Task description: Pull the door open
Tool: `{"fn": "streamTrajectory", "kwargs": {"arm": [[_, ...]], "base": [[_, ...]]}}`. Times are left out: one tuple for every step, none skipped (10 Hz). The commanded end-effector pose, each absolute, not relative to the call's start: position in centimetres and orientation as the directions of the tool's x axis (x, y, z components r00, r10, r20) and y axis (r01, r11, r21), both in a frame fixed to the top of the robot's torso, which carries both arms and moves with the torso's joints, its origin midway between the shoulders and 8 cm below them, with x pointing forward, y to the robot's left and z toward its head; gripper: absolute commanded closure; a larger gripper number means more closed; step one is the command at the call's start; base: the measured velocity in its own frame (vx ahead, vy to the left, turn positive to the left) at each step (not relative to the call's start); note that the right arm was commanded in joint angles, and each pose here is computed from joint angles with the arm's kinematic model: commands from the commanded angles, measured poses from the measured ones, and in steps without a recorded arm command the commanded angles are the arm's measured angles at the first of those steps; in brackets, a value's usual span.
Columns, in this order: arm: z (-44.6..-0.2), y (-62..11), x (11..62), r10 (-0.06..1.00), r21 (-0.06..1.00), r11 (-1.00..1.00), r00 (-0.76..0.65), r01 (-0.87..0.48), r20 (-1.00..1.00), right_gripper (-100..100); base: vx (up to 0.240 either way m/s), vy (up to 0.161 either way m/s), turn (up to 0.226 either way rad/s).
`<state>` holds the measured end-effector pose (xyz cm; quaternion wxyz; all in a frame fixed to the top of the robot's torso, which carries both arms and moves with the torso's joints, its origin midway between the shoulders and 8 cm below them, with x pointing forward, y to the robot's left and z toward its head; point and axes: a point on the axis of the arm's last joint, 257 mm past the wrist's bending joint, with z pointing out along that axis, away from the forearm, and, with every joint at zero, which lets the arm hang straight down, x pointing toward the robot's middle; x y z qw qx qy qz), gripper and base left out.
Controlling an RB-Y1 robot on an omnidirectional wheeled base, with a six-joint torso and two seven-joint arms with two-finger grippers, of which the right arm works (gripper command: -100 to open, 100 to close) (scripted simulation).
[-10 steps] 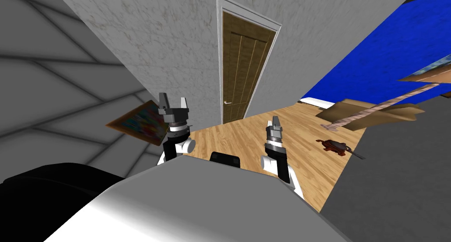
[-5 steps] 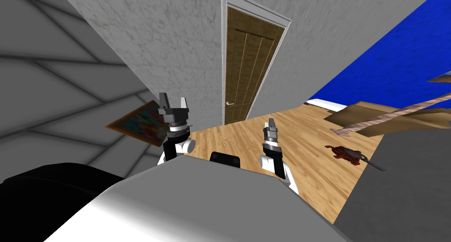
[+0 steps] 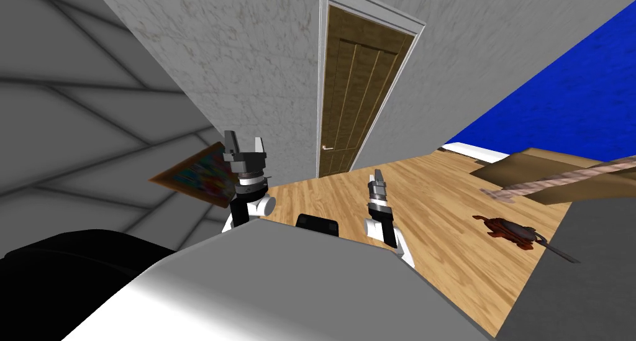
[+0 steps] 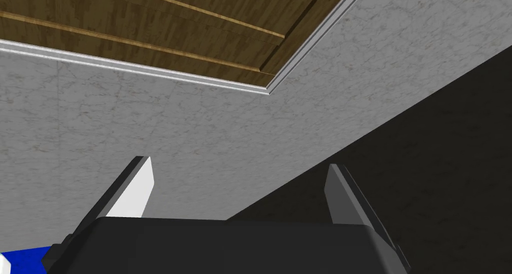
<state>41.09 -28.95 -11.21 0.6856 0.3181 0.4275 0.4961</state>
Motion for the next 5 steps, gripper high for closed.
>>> {"fn": "streamTrajectory", "kwargs": {"arm": [[-12.4,-29.2,41.6,0.956,0.868,0.294,0.129,-0.399,-0.264,-100],[-13.2,-29.3,41.9,0.958,0.875,0.286,0.120,-0.391,-0.260,-100],[-14.0,-29.4,42.1,0.960,0.880,0.279,0.111,-0.383,-0.256,-100],[-14.8,-29.5,42.4,0.962,0.886,0.272,0.103,-0.376,-0.252,-100],[-15.5,-29.6,42.6,0.964,0.891,0.265,0.095,-0.369,-0.247,-100]], "base": [[0.095,0.025,0.073],[0.088,0.014,0.103],[0.105,0.013,0.098],[0.102,0.025,0.108],[0.091,0.028,0.083]]}}
